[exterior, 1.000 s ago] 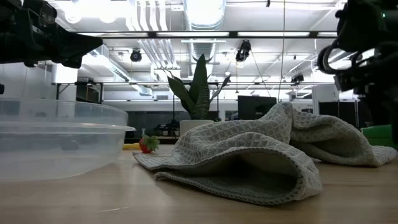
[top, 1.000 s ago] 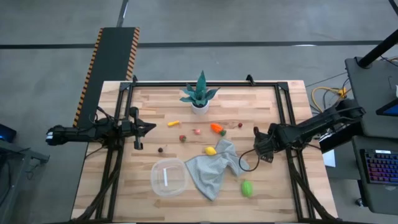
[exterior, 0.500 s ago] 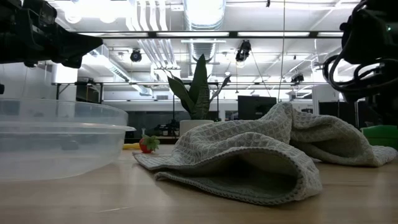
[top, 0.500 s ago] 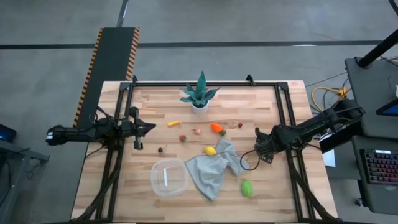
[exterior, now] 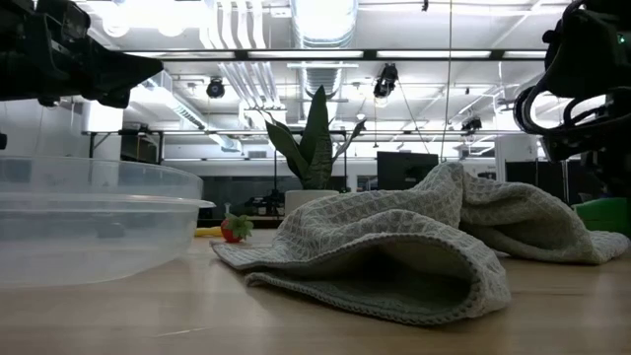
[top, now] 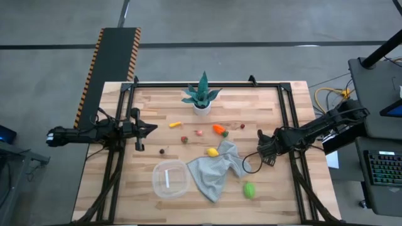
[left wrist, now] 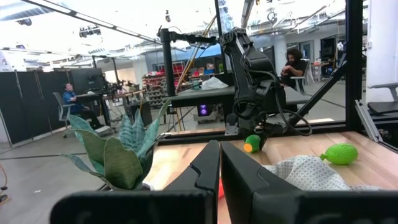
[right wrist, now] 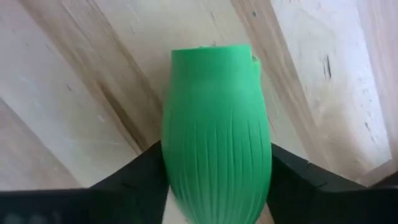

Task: Pick and placing Produce into tupperware
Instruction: Put the green corn in the transparent bin

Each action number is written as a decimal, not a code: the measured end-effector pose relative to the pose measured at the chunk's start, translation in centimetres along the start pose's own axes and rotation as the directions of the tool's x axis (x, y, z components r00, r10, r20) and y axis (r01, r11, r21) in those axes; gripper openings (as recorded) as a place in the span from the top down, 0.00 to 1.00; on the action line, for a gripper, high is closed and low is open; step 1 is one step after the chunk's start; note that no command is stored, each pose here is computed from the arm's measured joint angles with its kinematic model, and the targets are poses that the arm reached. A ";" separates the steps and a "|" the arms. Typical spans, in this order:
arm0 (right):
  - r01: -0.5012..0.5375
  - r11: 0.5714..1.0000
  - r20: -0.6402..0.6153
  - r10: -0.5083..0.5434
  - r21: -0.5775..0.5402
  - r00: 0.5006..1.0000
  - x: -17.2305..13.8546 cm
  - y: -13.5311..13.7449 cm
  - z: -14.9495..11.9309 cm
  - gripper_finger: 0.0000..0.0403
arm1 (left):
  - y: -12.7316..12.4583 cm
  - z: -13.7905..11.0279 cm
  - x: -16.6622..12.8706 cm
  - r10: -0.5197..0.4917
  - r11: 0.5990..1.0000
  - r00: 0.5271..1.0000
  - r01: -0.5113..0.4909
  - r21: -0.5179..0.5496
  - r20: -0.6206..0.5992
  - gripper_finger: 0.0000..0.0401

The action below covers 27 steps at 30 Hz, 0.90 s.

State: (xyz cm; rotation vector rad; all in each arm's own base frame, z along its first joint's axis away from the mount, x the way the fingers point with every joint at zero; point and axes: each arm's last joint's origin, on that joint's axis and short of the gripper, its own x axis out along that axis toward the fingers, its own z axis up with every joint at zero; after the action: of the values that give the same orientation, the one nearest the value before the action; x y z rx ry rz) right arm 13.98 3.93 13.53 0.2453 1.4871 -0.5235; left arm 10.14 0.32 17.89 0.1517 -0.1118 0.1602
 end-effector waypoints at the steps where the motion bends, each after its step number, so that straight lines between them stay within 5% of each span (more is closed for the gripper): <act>1: 0.001 1.000 0.004 -0.001 0.000 1.000 0.0 0.0 0.0 0.54 | 0.0 0.0 0.0 0.000 1.000 1.000 0.000 0.000 0.000 1.00; 13: 0.010 1.000 0.044 -0.010 0.009 0.999 -0.2 0.2 0.4 0.54 | 0.0 0.0 0.0 0.000 1.000 1.000 0.000 0.000 0.000 1.00; 27: -0.078 0.997 0.342 0.083 -0.026 0.936 -4.3 2.3 4.0 0.54 | 0.0 0.0 0.0 0.000 1.000 1.000 0.000 0.000 0.000 1.00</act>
State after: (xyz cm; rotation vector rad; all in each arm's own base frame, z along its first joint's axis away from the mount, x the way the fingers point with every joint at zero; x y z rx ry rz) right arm 18.64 4.84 17.73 0.1928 1.1350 -0.4644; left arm 10.14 0.32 17.89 0.1516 -0.1120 0.1597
